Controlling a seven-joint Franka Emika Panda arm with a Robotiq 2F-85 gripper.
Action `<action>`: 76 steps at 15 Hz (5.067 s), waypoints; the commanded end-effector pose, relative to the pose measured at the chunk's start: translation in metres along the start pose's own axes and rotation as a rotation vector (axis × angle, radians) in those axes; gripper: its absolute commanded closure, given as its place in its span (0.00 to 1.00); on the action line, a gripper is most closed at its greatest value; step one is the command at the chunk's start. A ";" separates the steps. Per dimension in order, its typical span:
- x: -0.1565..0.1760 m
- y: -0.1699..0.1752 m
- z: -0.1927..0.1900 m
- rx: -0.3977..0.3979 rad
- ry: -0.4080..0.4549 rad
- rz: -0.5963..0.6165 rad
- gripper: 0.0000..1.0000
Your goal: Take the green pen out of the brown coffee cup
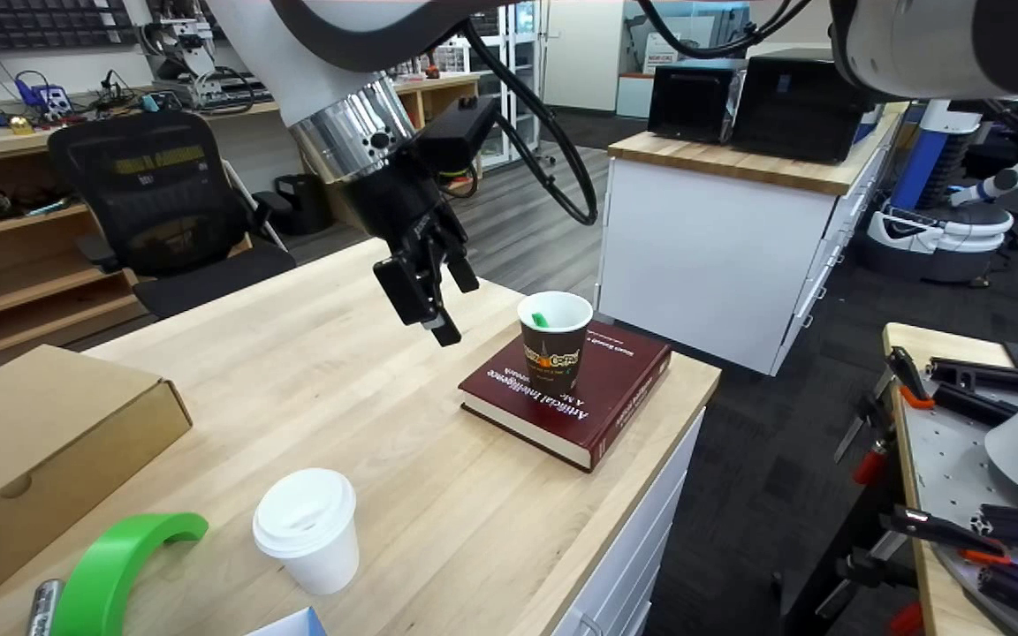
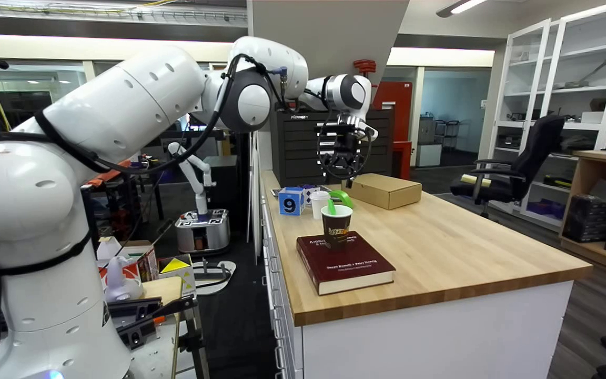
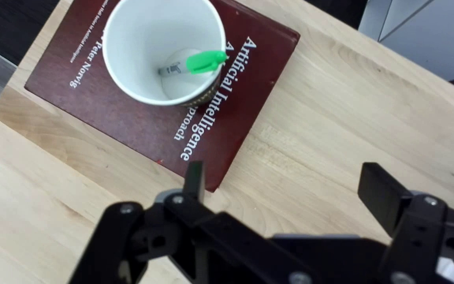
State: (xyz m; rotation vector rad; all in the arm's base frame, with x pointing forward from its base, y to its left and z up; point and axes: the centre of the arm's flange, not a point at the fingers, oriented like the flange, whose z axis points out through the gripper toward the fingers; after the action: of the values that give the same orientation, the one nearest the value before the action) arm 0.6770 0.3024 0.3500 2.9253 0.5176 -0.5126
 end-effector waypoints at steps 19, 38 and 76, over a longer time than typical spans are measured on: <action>-0.035 -0.006 0.016 0.036 0.165 0.338 0.00; -0.096 -0.002 -0.012 0.134 0.350 0.568 0.00; -0.132 0.046 0.062 0.278 0.337 0.803 0.55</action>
State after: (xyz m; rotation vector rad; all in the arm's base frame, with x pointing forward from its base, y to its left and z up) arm 0.5728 0.2160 0.3324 3.1010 -0.7284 0.0322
